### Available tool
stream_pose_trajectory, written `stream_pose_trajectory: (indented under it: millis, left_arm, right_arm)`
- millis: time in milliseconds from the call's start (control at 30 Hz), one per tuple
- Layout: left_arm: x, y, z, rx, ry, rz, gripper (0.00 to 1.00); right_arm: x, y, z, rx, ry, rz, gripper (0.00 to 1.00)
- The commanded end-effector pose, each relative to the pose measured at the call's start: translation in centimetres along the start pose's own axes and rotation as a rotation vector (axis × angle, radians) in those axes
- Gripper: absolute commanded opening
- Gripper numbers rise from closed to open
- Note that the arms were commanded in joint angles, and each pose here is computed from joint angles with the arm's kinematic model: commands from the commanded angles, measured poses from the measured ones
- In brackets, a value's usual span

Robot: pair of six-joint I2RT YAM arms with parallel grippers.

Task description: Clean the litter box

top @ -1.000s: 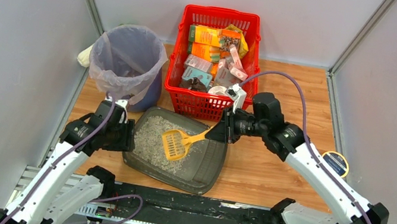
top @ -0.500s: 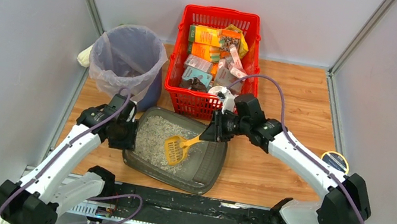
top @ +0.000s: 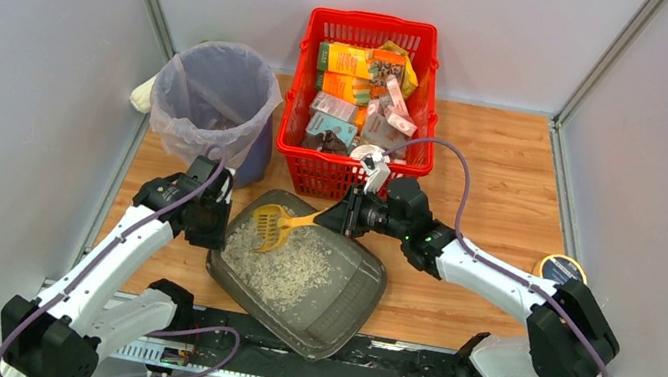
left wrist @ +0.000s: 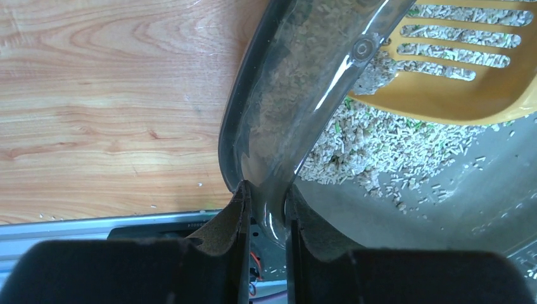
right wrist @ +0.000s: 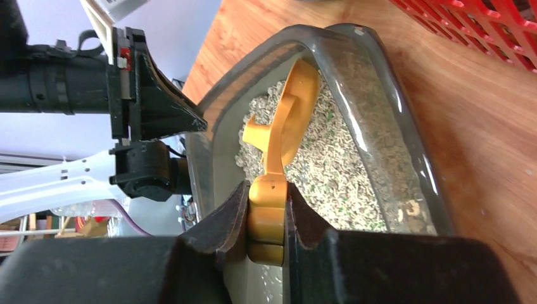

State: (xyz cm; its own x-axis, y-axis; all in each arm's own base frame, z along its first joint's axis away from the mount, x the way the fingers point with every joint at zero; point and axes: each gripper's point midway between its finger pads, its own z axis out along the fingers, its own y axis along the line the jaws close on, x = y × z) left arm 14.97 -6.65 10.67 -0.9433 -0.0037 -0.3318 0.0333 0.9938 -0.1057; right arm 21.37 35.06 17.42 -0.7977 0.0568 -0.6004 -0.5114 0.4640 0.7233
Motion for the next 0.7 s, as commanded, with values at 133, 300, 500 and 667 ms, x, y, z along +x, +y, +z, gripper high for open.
stream_pose_trajectory:
  millis: [133,300,500,667]
  left_arm:
    - [-0.1,-1.2,0.2,0.06,0.012,-0.004,0.14]
    - [-1.0,-1.4,0.0,0.065,-0.037,-0.019,0.02]
    - [-2.8,-1.4,-1.0,0.058,-0.124,-0.025,0.0]
    - [-3.7,-1.6,-1.0,0.067,-0.154,-0.025,0.0]
  right_arm:
    - [5.0,-2.0,0.7,0.056,0.12,0.211,0.0]
    - [5.5,-2.6,-1.1,0.14,0.17,0.157,0.0]
    - [6.6,-2.5,-3.1,0.174,0.24,0.127,0.0]
    - [7.7,-2.7,-4.8,0.182,0.286,0.156,0.0]
